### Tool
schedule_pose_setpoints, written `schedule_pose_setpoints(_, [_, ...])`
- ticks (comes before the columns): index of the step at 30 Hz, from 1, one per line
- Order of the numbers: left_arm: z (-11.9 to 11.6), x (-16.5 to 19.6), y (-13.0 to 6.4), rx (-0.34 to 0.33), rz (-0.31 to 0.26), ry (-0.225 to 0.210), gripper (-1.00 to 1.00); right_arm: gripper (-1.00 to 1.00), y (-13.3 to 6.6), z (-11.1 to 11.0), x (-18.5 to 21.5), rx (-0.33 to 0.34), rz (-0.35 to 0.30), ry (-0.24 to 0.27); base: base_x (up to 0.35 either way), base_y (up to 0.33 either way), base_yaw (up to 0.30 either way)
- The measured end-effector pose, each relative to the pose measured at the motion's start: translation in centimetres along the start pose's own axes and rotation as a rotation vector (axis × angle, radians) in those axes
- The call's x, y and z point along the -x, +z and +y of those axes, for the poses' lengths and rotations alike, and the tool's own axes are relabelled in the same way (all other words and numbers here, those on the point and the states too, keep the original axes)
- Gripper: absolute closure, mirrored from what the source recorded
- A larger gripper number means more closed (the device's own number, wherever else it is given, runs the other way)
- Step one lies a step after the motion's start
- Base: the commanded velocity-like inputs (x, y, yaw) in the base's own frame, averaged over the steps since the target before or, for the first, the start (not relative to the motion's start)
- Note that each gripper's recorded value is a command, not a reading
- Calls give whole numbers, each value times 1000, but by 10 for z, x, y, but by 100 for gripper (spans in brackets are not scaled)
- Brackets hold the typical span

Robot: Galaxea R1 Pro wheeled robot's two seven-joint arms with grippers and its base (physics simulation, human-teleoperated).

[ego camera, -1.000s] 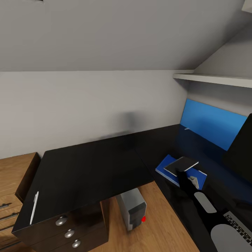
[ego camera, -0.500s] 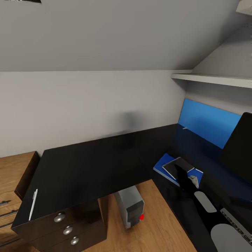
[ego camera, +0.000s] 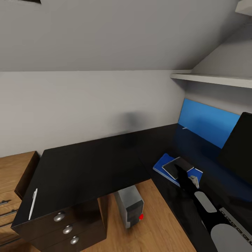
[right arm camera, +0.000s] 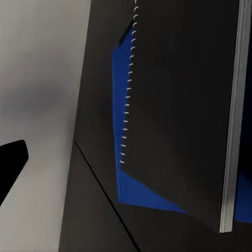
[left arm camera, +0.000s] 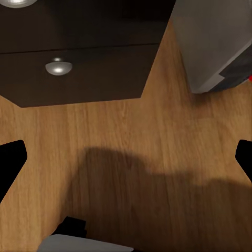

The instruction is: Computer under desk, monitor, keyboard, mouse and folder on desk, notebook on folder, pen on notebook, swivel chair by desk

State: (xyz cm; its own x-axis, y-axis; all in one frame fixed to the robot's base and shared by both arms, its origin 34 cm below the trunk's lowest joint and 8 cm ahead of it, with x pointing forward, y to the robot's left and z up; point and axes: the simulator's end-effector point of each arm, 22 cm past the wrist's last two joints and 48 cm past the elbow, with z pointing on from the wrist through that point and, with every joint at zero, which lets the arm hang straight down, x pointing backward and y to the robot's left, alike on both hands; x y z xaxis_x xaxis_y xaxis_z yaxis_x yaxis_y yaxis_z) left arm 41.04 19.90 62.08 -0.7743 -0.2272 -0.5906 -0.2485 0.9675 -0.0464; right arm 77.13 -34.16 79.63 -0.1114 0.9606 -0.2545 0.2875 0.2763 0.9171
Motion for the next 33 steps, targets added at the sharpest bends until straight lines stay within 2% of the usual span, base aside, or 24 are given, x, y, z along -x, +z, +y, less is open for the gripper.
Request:
schedule_pose_setpoints(8, [0, 0, 0, 0, 2, 1, -100, -100, 0, 3, 16, 3, -59, -15, 0, 0, 0])
schedule_pose_setpoints(12, [0, -1, 0, 0, 2, 1, -100, -100, -1, 3, 17, 4, -64, -14, 0, 0, 0])
schedule_pose_setpoints(33, [2, 10, -25, 8, 17, 9, -100, -100, -11, 33, 23, 8, -60, -19, 0, 0, 0])
